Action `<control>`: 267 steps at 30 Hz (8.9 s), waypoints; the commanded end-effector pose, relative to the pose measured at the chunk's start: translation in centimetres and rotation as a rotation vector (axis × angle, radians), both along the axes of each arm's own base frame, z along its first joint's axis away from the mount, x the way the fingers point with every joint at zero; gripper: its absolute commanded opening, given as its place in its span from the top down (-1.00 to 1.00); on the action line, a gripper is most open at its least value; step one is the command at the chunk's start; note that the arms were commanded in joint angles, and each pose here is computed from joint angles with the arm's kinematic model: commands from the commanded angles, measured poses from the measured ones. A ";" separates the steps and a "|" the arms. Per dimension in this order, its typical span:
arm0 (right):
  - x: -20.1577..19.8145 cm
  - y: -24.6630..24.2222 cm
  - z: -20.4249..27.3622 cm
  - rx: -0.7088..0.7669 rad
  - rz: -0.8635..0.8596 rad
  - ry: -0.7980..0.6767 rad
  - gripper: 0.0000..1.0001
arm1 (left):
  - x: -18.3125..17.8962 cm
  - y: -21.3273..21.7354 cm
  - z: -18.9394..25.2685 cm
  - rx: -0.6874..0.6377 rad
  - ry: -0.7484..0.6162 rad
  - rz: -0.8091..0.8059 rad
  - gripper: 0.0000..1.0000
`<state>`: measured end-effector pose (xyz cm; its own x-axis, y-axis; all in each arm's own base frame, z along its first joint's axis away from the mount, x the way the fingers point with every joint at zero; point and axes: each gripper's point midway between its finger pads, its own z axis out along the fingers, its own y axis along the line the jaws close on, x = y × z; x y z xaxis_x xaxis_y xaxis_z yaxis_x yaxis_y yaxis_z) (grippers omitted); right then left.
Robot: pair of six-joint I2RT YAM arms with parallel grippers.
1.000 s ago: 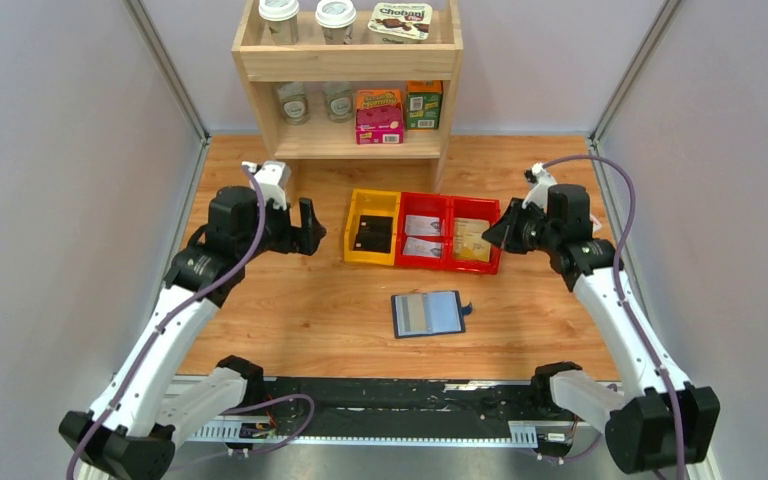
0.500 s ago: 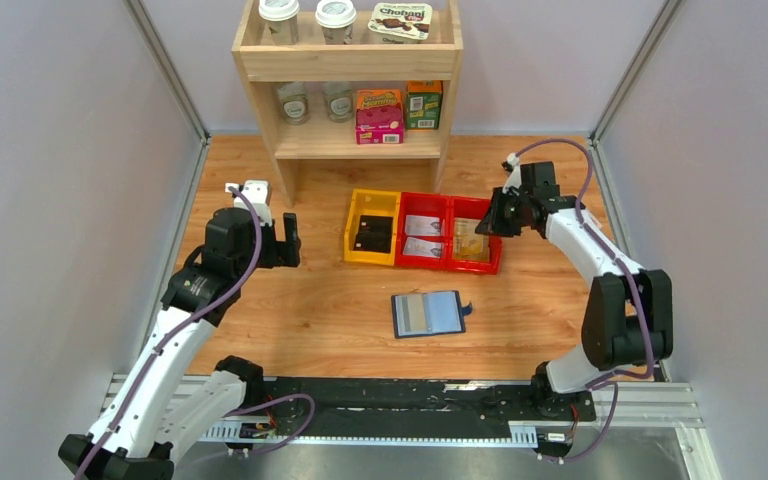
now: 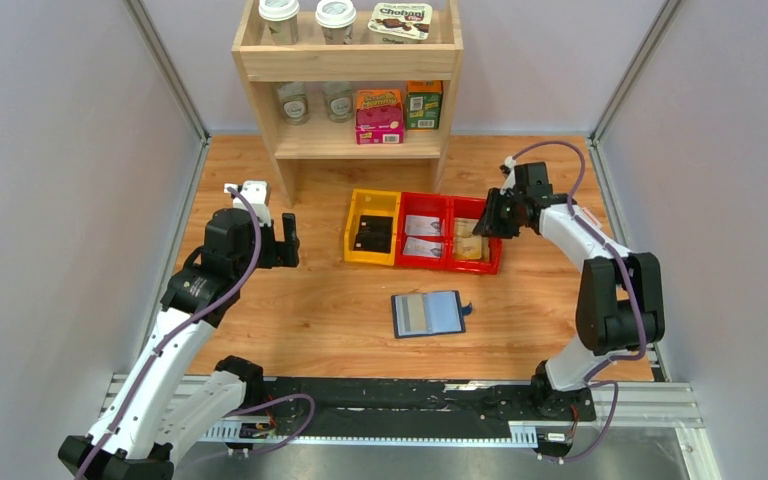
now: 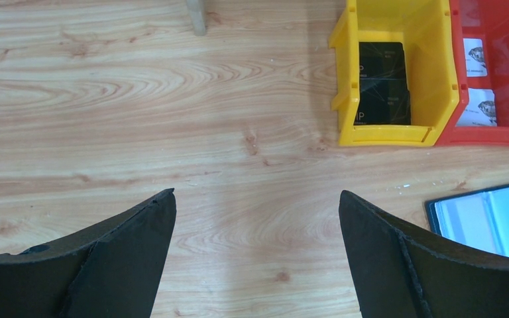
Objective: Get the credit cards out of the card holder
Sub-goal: Place the credit card in the storage box, then remove the credit card from the card holder.
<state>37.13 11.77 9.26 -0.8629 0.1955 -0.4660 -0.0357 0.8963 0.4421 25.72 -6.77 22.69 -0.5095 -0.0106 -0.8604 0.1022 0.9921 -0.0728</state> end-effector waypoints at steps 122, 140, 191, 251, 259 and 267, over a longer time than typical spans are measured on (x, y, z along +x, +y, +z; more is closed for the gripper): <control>-17.6 10.6 -3.2 -0.189 0.159 0.048 0.22 | -6.6 -24.0 -22.3 -0.198 0.785 -0.428 1.00; -16.3 9.3 4.2 -0.018 0.132 -0.170 0.07 | -6.6 -24.2 -21.5 -0.200 0.756 -0.444 1.00; -16.5 14.5 -3.6 0.451 0.239 0.197 0.28 | -7.4 -24.5 -19.5 -0.215 0.793 -0.478 1.00; -18.7 18.0 -1.1 0.624 0.448 0.196 0.51 | -8.1 -21.0 -22.8 -0.044 0.844 -0.398 1.00; -18.5 16.8 -0.8 0.652 0.424 0.190 0.53 | -8.2 -20.8 -23.2 -0.030 0.853 -0.396 1.00; -17.8 14.6 -1.2 0.654 0.371 0.179 0.63 | -8.1 -20.8 -23.2 -0.028 0.849 -0.400 1.00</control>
